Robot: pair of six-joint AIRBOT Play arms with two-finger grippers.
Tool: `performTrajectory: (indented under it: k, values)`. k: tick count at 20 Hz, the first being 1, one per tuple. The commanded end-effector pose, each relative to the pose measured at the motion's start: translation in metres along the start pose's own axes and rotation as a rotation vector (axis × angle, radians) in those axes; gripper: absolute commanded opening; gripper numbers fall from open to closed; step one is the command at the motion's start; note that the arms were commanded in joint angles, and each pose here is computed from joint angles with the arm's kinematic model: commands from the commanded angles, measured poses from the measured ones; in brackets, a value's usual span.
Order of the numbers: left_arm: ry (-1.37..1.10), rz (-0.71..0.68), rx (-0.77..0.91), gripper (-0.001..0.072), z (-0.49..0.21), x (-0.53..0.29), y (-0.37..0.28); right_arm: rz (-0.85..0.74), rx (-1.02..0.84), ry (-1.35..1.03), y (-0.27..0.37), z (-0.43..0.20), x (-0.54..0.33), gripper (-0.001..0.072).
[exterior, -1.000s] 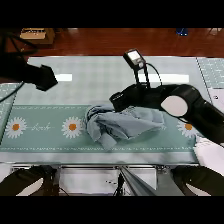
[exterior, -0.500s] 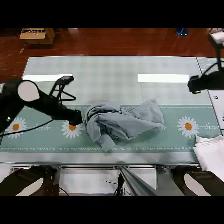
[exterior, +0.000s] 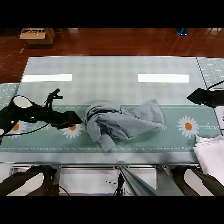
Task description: Fold the shirts.
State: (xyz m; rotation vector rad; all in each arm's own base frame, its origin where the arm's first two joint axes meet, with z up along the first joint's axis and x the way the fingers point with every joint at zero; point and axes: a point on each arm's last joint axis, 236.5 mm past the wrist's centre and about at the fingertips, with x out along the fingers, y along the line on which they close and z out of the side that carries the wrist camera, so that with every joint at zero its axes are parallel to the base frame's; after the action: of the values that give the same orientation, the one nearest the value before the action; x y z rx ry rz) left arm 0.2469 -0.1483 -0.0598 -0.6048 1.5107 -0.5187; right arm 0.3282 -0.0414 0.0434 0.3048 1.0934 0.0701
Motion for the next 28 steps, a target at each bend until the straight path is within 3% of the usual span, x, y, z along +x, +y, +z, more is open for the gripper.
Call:
performTrajectory:
  k: [1,5,6,8,9,13,16,21,26,27,28]
  values:
    - [0.003,-0.106,-0.105,0.0540,0.011,0.023,0.002,0.032,0.023,-0.006,0.002,-0.002,0.004,0.0543]
    - [0.083,-0.183,-0.171,0.0527,0.004,0.064,-0.008,0.032,0.023,-0.004,0.002,-0.003,0.004,0.0543]
    - [0.109,-0.189,-0.191,0.0415,0.000,0.072,-0.008,0.032,0.024,-0.004,0.002,-0.003,0.004,0.0543]
    - [0.144,-0.184,-0.220,0.0060,-0.006,0.081,-0.003,0.035,0.027,0.003,0.002,-0.004,0.004,0.0543]
    - [0.143,-0.190,-0.227,0.0029,-0.005,0.080,-0.002,0.038,0.026,0.013,0.003,-0.007,0.004,0.0543]
    - [0.107,-0.224,-0.174,0.0028,0.003,0.061,-0.014,-0.038,0.048,0.081,-0.027,-0.031,0.010,0.0529]
    - [0.055,-0.231,-0.129,0.0029,0.011,0.047,-0.024,0.169,0.247,0.112,-0.006,-0.057,0.037,0.0547]
    - [0.044,-0.240,-0.105,0.0029,0.011,0.040,-0.031,0.380,0.397,0.292,0.039,-0.110,0.090,0.0578]
    - [0.055,-0.248,-0.102,0.0029,0.008,0.039,-0.034,0.383,0.403,0.364,0.062,-0.123,0.130,0.0575]
    - [0.052,-0.249,-0.099,0.0029,0.008,0.038,-0.034,0.372,0.403,0.370,0.066,-0.125,0.137,0.0556]
    - [0.047,-0.251,-0.098,0.0029,0.009,0.037,-0.035,0.368,0.396,0.379,0.073,-0.128,0.142,0.0438]
